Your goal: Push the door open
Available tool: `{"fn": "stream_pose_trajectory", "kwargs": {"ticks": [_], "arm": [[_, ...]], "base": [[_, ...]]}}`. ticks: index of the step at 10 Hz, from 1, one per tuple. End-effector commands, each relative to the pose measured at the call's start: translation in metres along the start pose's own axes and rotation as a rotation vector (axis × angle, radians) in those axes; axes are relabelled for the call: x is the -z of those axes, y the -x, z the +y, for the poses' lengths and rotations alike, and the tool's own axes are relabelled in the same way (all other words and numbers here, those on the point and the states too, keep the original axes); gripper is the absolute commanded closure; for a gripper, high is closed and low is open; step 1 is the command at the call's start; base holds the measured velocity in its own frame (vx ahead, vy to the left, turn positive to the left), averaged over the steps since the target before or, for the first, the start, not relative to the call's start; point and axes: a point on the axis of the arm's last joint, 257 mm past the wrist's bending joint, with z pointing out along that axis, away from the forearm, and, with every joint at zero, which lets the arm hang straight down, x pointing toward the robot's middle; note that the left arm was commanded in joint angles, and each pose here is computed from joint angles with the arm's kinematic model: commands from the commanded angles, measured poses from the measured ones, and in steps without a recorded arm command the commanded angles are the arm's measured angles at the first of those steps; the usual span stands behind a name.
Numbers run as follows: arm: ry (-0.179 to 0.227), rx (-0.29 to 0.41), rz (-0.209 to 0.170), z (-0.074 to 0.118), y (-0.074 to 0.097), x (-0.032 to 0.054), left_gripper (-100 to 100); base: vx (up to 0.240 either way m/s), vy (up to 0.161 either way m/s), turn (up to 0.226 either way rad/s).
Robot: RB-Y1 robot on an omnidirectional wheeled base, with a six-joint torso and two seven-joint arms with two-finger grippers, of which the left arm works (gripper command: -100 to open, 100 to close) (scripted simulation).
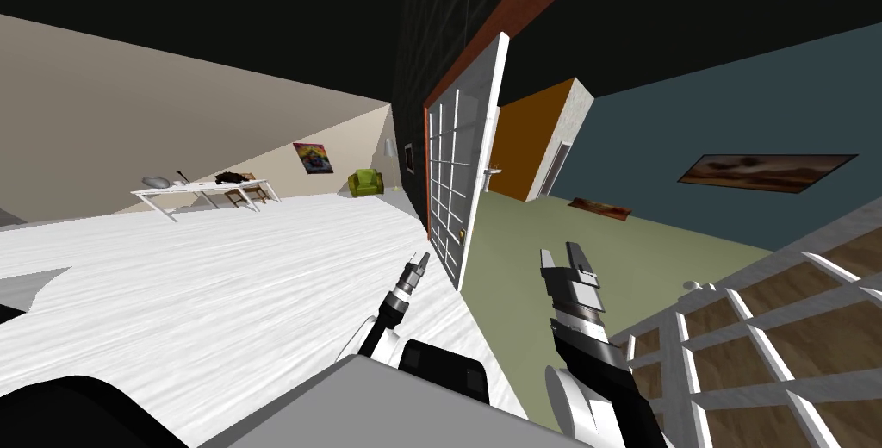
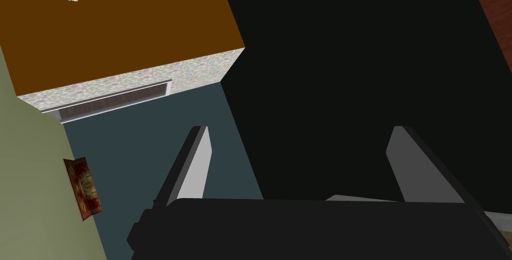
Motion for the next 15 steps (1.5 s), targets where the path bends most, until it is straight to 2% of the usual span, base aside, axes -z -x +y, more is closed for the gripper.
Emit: {"fn": "stream_pose_trajectory", "kwargs": {"ticks": [1, 10, 14, 15], "arm": [[-0.005, -0.032, 0.026, 0.001, -0.014, 0.0022, -100], [-0.057, -0.195, 0.161, -0.003, -0.081, 0.0211, -100], [-0.089, -0.265, 0.218, -0.006, -0.109, 0.0322, -100], [-0.107, -0.298, 0.244, -0.008, -0.122, 0.0382, -100]], "base": [[0.086, 0.036, -0.033], [0.098, 0.035, -0.035], [0.093, 0.04, -0.038], [0.113, 0.051, -0.042]]}}
